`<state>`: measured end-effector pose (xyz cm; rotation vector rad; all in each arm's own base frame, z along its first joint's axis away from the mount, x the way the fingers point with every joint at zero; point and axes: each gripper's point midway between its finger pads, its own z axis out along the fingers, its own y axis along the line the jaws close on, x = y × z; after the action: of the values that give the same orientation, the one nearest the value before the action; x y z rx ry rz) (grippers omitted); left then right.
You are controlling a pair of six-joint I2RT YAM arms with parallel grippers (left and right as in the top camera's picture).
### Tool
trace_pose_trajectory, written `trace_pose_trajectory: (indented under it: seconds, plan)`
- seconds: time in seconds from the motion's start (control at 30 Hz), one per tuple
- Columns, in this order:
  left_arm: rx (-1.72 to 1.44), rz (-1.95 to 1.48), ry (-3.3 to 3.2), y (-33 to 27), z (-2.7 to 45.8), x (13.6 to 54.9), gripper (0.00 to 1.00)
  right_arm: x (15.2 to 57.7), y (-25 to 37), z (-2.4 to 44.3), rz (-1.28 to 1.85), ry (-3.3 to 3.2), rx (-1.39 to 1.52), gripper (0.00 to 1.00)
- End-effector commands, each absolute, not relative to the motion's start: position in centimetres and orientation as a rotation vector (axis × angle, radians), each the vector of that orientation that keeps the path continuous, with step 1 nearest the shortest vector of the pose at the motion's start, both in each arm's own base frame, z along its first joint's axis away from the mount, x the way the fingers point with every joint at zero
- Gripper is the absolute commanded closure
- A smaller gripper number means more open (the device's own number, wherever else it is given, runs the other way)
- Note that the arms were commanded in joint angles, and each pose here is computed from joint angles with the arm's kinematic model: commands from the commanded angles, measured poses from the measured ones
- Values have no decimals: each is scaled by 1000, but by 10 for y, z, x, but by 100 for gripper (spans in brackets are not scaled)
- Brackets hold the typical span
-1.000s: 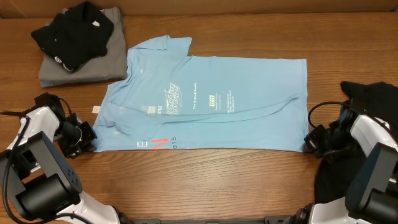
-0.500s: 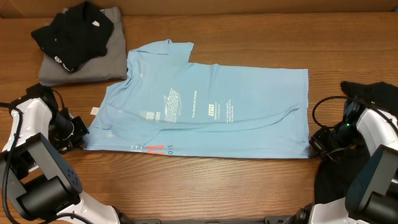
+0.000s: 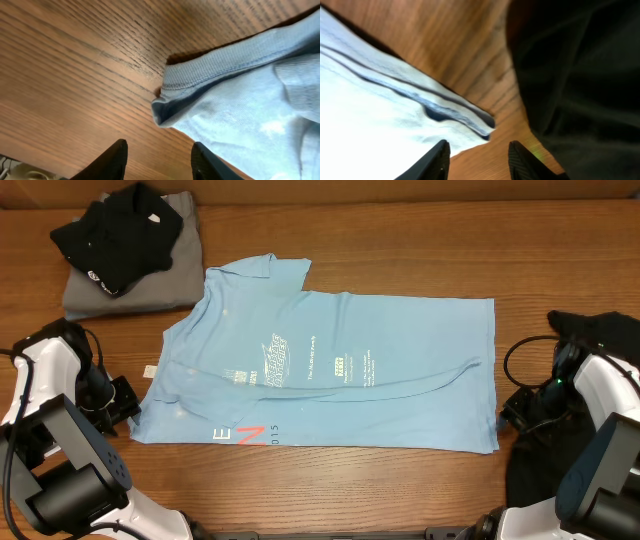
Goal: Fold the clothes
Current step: 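Move the left gripper to the shirt's upper left sleeve corner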
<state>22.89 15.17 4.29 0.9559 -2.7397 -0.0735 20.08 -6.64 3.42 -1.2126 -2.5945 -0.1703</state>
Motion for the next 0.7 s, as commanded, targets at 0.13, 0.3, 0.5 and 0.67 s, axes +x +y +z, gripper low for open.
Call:
trace_pose_trajectory:
  seconds: [0.13,0.3,0.5,0.67]
  plan:
    - [874,202,-2960,144,99,291,60,273,-77,96,-385,-2878,-1228,56]
    - [327,742,-3293,77,165,368,55,328,-65,175,-701,-3178,-1036,52]
    - [-279,725,-3526,-4,197,434,54,361,-48,243,-918,-3363,-875,50]
    - [-610,422,-3648,-64,185,483,48,366,-38,248,-932,-3389,-813,50]
